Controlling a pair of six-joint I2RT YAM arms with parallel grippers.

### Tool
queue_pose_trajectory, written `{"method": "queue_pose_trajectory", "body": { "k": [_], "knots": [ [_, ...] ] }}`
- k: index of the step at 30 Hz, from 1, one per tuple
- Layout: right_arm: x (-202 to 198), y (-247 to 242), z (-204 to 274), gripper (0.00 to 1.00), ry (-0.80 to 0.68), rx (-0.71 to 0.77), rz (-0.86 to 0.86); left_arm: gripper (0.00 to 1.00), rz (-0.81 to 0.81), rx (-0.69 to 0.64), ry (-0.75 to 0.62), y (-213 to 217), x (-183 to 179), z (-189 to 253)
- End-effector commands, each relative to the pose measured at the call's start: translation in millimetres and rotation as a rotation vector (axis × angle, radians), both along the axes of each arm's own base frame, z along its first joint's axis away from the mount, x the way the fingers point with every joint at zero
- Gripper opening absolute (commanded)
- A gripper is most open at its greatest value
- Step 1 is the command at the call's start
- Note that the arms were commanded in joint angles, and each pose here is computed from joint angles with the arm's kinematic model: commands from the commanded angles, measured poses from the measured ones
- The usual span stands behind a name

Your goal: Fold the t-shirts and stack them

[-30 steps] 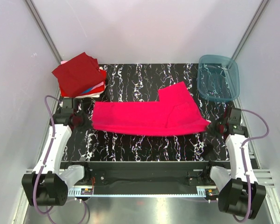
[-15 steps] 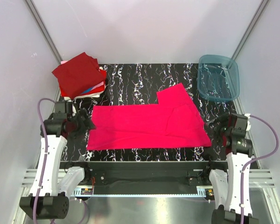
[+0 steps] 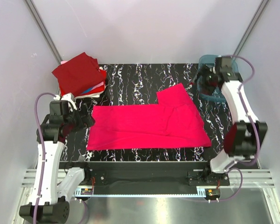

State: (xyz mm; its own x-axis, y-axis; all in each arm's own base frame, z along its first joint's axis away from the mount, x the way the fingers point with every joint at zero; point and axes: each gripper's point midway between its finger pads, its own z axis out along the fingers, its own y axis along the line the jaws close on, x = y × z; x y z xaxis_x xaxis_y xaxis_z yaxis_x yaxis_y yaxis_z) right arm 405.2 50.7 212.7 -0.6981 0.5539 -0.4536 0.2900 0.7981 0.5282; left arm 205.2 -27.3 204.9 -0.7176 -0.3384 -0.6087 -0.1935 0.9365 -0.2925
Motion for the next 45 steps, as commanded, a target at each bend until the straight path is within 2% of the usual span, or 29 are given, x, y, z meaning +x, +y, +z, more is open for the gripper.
{"method": "queue_pose_trajectory", "body": {
  "k": [1,2,3,4,5,6,7,8,9,10,11,12,16,26,31,35,36,39,40,42,43,45],
  "knots": [
    [45,-8,17,0.81,-0.049,-0.131,-0.008,0.99,-0.018,0.013,-0.111,0,10,8],
    [60,-11,-12,0.80,0.026,-0.142,-0.011,0.99,0.000,0.008,-0.115,1,9,5],
    [80,0,6,0.80,-0.028,-0.175,0.010,0.99,0.001,0.004,-0.114,1,8,5],
    [91,7,1,0.79,-0.017,-0.199,0.026,0.99,-0.011,-0.002,-0.114,-1,8,5],
    [117,17,-51,0.78,0.106,-0.262,0.062,0.99,-0.003,-0.009,-0.119,-2,10,4],
    [128,16,-27,0.78,0.040,-0.268,0.046,0.99,-0.003,-0.009,-0.119,-2,10,4],
    [132,23,-64,0.78,0.124,-0.284,0.073,0.99,-0.014,-0.017,-0.115,-4,11,3],
    [148,28,-47,0.77,0.065,-0.284,0.078,0.99,-0.015,-0.019,-0.109,-4,13,1],
    [154,26,-55,0.77,0.077,-0.305,0.071,0.99,-0.014,-0.024,-0.106,-5,13,0],
    [157,28,-87,0.77,0.140,-0.302,0.085,0.99,-0.018,-0.029,-0.100,-6,14,-1],
    [166,30,-83,0.77,0.114,-0.292,0.078,0.99,-0.023,-0.032,-0.095,-7,14,-2],
    [168,40,-91,0.77,0.120,-0.252,0.103,0.99,-0.024,-0.033,-0.098,-7,14,-2],
    [182,47,-128,0.75,0.134,-0.253,0.084,0.99,-0.024,-0.033,-0.124,-7,13,3],
    [186,14,-182,0.75,0.199,-0.462,-0.005,0.99,-0.030,-0.040,-0.130,-9,12,3],
    [187,11,-201,0.73,0.220,-0.487,0.009,0.99,-0.032,-0.040,-0.132,-9,13,4],
    [185,22,-213,0.64,0.231,-0.467,0.054,0.99,-0.026,-0.039,-0.126,-8,12,2],
    [184,23,-216,0.51,0.238,-0.468,0.060,0.99,-0.027,-0.040,-0.126,-8,13,2],
    [180,36,-224,0.37,0.244,-0.452,0.095,0.99,-0.025,-0.041,-0.121,-8,13,1],
    [180,39,-224,0.29,0.241,-0.448,0.100,0.99,-0.027,-0.042,-0.121,-8,14,1],
    [179,46,-225,0.22,0.237,-0.445,0.125,0.99,-0.026,-0.040,-0.116,-8,14,0],
    [180,48,-222,0.10,0.229,-0.448,0.128,0.99,-0.027,-0.041,-0.116,-9,13,0],
    [181,46,-216,0.00,0.218,-0.464,0.129,0.99,-0.024,-0.040,-0.115,-8,13,0]
  ]
}}
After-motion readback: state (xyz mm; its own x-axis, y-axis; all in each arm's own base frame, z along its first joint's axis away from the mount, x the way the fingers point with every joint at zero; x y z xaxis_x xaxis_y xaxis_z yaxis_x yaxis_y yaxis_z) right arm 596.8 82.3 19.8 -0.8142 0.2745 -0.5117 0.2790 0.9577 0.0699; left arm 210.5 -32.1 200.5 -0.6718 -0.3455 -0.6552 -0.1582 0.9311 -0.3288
